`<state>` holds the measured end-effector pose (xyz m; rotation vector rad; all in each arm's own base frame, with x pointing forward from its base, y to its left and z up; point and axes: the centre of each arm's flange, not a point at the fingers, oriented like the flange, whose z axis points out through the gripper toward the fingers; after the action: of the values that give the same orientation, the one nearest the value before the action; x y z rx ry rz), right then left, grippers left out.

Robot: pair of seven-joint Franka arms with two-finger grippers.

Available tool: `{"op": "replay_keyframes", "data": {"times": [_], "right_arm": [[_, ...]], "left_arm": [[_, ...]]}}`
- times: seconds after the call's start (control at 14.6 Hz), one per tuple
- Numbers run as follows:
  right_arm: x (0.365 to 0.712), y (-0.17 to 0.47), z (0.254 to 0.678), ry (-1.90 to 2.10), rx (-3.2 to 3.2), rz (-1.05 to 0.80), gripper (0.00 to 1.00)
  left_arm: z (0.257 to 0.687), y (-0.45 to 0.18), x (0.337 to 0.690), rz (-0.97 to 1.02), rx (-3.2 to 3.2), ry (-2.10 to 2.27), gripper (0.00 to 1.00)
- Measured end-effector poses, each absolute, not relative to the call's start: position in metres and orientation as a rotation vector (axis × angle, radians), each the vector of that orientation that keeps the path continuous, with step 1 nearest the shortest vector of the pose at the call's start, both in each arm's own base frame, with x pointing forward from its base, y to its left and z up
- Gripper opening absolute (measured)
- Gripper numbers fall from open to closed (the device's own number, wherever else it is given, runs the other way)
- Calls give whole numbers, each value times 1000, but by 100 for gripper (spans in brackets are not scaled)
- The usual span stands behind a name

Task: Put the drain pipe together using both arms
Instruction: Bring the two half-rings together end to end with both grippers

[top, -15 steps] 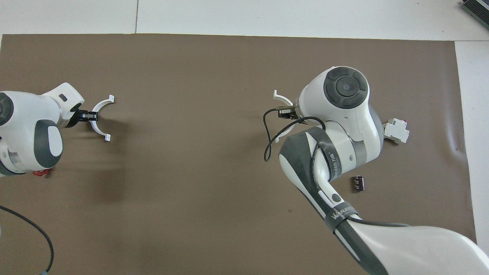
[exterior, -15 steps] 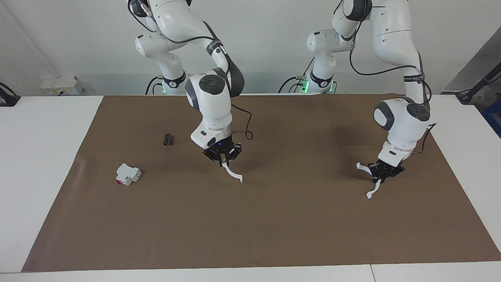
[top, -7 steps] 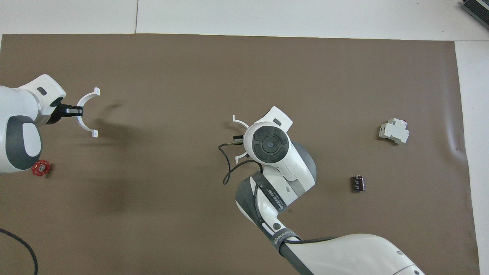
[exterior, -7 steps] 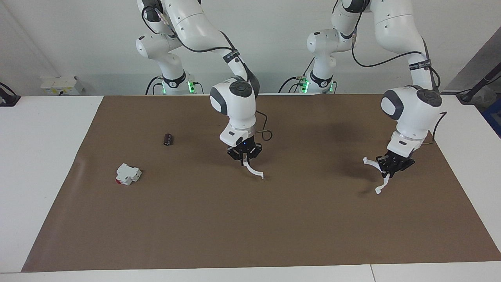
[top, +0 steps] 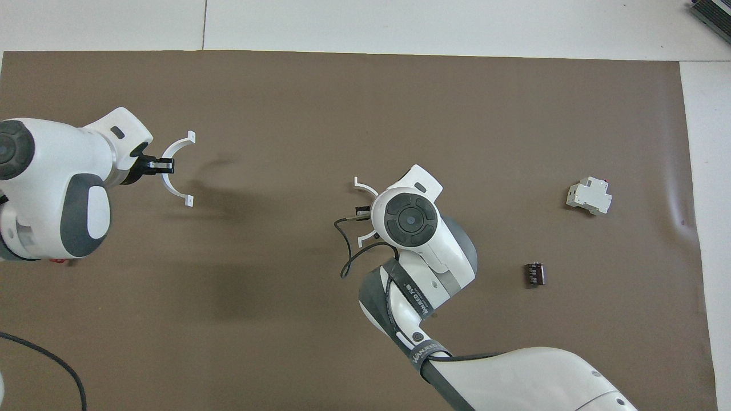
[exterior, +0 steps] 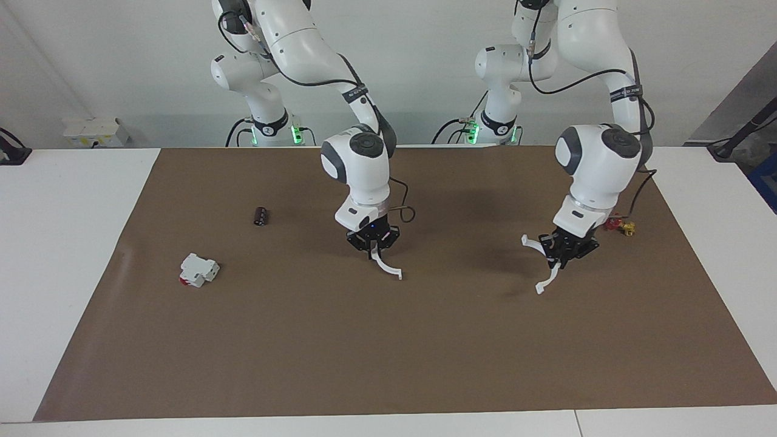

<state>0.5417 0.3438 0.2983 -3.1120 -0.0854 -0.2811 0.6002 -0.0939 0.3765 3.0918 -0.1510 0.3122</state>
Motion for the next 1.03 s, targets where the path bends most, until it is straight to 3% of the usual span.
{"op": "replay_keyframes", "data": {"times": [0.27,0.48,0.68,0.89,0.96,1.03], "right_arm": [[537,343,290,-92,-3108,-285,21],[537,343,290,-92,-3108,-285,30],[538,342,296,-88,-3101,-298,61],[559,311,344,9,-3083,-358,93],[570,287,370,64,-3086,-361,100],[579,262,396,102,-3093,-358,100]], "left_arm": [[369,-175,582,312,3126,-140,21],[355,-218,567,280,3124,-110,21],[333,-258,551,267,3165,-115,21],[318,-290,537,277,3185,-89,21],[316,-299,532,277,3182,-86,21],[314,-306,528,277,3179,-82,21]]}}
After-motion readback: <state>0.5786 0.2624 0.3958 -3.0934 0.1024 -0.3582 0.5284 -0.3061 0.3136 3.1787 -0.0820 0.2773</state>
